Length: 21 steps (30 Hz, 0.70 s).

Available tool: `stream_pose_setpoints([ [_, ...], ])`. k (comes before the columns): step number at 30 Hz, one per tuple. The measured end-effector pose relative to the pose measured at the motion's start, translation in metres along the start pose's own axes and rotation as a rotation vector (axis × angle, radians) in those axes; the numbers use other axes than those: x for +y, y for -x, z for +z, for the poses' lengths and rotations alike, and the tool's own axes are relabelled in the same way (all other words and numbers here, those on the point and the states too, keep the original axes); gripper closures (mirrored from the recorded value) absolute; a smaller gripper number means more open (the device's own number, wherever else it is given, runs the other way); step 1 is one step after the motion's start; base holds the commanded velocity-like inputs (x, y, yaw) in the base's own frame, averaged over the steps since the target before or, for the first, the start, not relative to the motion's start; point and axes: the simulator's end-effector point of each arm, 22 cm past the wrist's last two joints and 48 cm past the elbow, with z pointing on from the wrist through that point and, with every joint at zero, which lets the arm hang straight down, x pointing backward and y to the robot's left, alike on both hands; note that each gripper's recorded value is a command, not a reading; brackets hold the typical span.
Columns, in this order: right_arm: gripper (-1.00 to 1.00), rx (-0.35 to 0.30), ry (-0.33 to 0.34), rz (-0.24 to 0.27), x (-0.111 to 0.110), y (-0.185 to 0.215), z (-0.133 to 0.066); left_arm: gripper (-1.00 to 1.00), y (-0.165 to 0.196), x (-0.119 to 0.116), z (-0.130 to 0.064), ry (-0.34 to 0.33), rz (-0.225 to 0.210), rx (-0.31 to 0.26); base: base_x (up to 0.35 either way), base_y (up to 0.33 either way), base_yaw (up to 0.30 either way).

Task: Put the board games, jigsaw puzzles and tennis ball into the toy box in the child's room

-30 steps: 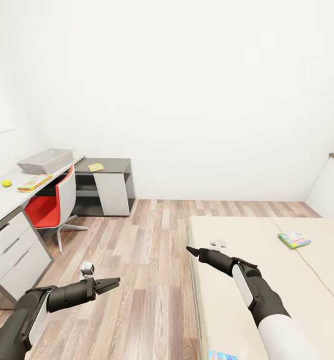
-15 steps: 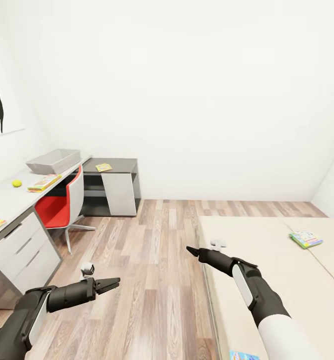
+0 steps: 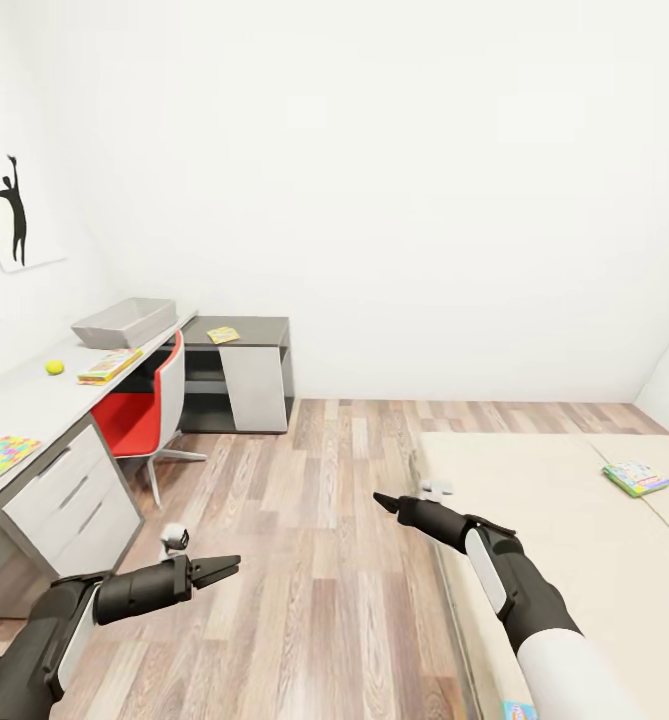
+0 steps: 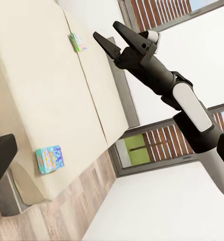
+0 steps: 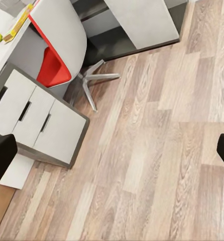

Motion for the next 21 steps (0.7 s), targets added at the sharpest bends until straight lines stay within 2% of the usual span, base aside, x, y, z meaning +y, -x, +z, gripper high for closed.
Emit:
stream_pose_setpoints([
  [13,-1.0,0.0,0.0,0.0,0.0002,0.0,0.0,-1.0,0.0001,0.0,-0.0002,0.0,0.0,-0.001,0.009,0.272,0.0],
  [21,-1.0,0.001,0.001,0.001,0.0007,-0.0002,-0.0001,-1.0,0.0,-0.0003,-0.0003,0.0,0.0,-0.001,0.136,0.258,-0.008],
])
